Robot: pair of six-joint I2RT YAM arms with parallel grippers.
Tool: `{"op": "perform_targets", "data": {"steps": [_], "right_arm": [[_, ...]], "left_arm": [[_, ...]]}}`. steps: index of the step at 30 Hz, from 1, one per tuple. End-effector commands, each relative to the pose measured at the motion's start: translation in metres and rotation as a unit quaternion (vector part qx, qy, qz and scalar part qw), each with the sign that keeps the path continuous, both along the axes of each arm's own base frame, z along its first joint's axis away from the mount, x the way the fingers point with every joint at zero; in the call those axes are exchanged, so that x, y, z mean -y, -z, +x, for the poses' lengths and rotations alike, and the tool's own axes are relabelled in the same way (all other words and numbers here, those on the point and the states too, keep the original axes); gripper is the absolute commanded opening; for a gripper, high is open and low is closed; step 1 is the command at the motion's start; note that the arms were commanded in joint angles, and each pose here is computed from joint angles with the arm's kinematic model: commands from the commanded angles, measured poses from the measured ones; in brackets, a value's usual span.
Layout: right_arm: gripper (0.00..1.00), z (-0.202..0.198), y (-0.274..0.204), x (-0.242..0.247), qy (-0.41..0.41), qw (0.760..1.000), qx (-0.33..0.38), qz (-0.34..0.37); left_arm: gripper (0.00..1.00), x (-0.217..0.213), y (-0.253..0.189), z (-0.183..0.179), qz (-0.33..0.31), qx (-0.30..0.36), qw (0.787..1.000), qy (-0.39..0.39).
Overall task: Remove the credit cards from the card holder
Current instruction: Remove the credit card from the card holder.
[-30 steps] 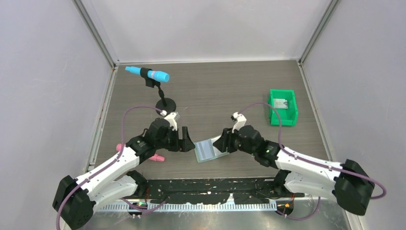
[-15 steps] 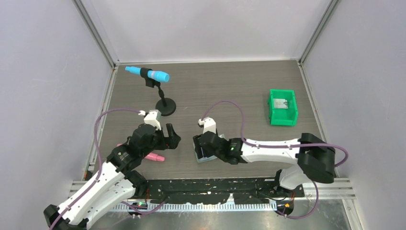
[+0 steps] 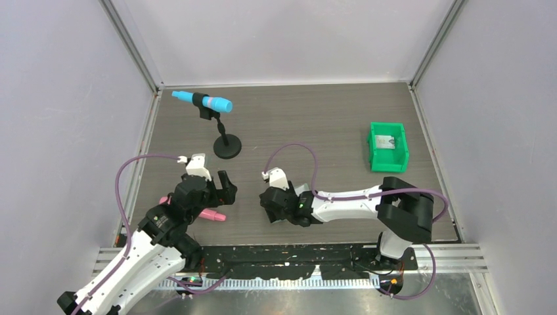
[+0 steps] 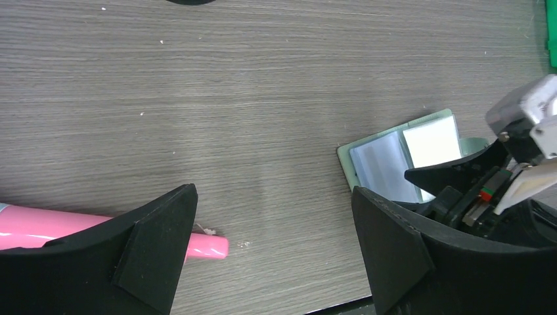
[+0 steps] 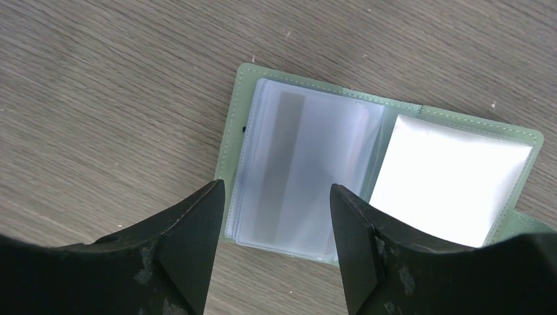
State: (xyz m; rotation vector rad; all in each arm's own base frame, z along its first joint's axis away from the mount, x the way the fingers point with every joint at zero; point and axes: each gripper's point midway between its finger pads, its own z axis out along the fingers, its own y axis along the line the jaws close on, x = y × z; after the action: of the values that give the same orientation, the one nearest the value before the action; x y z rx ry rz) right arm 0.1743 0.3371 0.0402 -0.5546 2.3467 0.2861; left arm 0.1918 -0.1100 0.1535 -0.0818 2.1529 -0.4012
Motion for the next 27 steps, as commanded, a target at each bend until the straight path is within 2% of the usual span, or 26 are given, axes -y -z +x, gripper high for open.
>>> {"op": "perform_targets", "data": {"steps": [1,7,16,22,27], "right_arm": [[0.67,0.009,-0.004,-0.003,0.019,1.000,0.019,-0.006],[0.64,0.009,0.000,0.001,0.025,0.999,0.020,-0.008],[0.47,0.006,-0.007,-0.004,0.021,0.999,0.017,0.024],[0.42,0.004,-0.016,-0.009,0.018,0.998,0.017,0.053],[0.33,0.002,-0.023,-0.013,0.011,0.997,0.017,0.073]], "left_arm": [[0.91,-0.001,-0.008,0.005,-0.005,0.012,1.000,-0.010],[0.90,0.003,-0.005,0.006,-0.009,0.008,1.000,-0.007],[0.89,0.010,0.000,0.005,-0.016,-0.001,1.000,0.005],[0.88,0.017,0.003,0.005,-0.028,-0.008,0.999,0.015],[0.87,0.022,0.007,0.004,-0.035,-0.014,0.999,0.024]]}}
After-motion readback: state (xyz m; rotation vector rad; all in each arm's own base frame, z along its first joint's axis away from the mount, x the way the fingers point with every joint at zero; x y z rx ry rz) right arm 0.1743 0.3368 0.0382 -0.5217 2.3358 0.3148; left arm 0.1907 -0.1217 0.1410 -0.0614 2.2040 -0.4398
